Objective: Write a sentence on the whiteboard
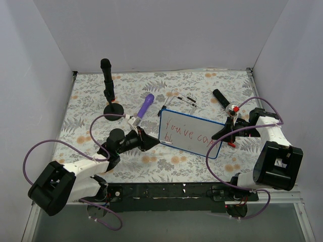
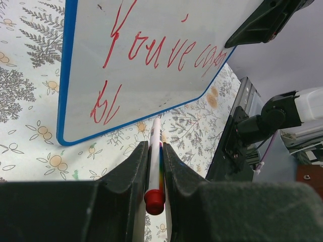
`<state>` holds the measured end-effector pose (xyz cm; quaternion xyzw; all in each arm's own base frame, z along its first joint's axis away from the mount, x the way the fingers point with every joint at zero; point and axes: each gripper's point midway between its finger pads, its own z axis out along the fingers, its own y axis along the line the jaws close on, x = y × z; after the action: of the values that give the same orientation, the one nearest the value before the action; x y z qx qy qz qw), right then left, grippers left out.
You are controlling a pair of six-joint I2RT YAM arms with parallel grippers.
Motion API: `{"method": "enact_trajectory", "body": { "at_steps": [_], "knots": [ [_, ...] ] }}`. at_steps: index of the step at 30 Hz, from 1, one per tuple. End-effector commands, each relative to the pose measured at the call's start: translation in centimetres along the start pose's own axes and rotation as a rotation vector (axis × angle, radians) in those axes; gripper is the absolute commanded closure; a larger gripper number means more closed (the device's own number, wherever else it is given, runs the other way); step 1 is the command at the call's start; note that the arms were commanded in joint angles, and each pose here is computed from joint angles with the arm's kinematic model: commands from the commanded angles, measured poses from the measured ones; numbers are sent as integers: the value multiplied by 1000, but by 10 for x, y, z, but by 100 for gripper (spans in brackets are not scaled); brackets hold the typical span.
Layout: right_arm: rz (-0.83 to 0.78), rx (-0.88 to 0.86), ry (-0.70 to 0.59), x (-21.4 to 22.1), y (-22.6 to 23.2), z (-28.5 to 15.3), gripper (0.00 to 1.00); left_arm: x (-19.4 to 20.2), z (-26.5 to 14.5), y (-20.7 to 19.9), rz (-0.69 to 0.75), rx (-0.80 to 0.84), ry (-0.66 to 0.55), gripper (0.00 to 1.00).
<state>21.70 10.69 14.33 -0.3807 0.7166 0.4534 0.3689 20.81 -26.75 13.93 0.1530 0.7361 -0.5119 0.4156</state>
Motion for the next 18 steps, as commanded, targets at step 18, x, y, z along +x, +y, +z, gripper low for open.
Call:
{"method": "enact_trajectory", "body": {
  "at_steps": [18],
  "knots": [
    [-38, 16, 32, 6, -5, -2, 99, -9, -6, -6, 46, 2, -65, 100]
  ]
}}
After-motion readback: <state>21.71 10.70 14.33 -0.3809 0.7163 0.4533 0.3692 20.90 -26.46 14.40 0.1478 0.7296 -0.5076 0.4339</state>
